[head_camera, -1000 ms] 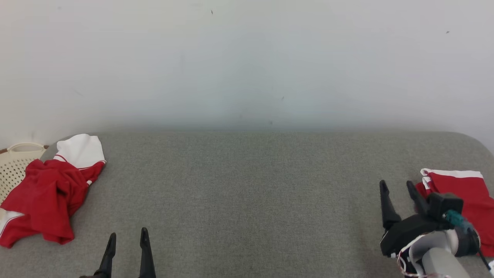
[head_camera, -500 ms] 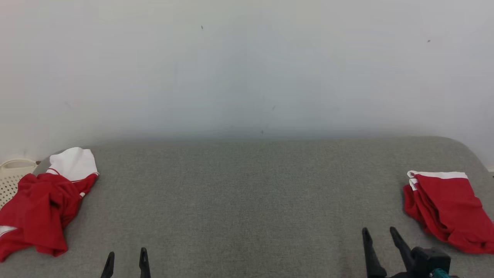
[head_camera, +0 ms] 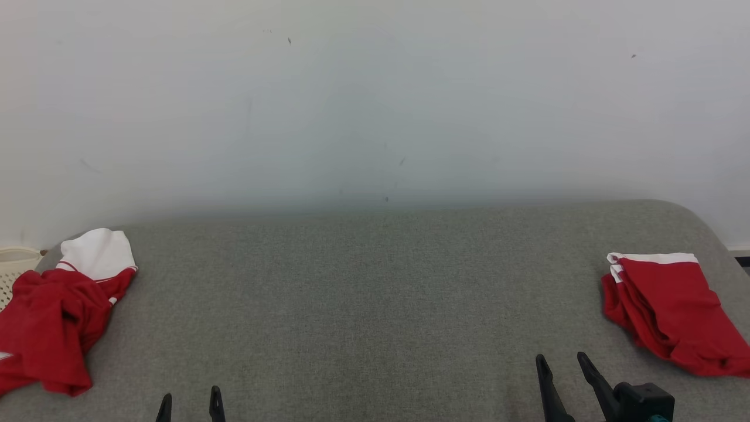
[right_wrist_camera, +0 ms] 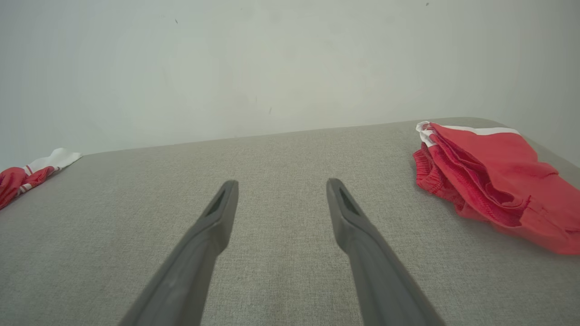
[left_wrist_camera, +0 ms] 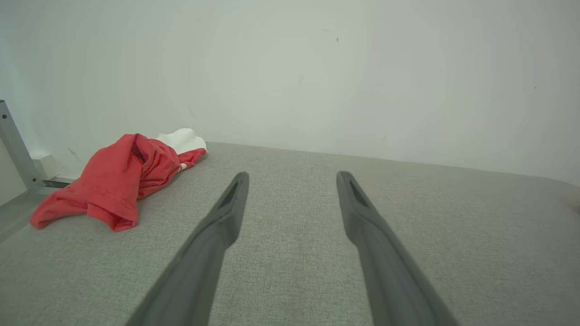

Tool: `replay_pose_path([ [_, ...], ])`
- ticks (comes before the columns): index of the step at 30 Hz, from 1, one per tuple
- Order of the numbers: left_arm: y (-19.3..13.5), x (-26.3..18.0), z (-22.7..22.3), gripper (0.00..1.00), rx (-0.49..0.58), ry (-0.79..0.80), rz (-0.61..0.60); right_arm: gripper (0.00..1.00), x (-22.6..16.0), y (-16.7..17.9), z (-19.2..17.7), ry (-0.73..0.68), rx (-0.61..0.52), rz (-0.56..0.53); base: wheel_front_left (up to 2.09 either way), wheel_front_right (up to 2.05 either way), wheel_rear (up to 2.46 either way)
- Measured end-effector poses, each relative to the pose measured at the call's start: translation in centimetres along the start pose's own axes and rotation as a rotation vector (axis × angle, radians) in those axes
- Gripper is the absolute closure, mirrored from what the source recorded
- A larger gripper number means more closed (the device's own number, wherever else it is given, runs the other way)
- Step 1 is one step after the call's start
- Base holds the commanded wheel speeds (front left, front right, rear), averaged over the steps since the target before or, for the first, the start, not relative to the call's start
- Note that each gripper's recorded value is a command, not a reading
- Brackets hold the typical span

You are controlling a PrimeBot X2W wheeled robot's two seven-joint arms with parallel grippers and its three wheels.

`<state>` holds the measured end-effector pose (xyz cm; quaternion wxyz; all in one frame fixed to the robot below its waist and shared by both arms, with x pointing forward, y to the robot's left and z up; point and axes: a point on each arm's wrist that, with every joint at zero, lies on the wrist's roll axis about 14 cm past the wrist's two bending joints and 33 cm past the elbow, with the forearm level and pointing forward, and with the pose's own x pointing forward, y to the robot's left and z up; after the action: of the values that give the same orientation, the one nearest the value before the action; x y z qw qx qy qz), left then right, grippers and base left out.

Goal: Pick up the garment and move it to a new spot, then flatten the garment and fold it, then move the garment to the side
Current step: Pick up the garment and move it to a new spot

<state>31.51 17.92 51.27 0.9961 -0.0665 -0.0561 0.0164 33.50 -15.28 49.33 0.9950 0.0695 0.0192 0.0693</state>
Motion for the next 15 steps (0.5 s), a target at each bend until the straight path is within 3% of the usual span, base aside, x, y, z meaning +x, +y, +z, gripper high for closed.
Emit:
replay_pose_path([
  [15,1.4,-0.4,0.1,0.00,0.003,-0.007,0.049,0.00,0.8,1.7,-0.4,0.014,0.000,0.055,0.00,0.00,0.00],
])
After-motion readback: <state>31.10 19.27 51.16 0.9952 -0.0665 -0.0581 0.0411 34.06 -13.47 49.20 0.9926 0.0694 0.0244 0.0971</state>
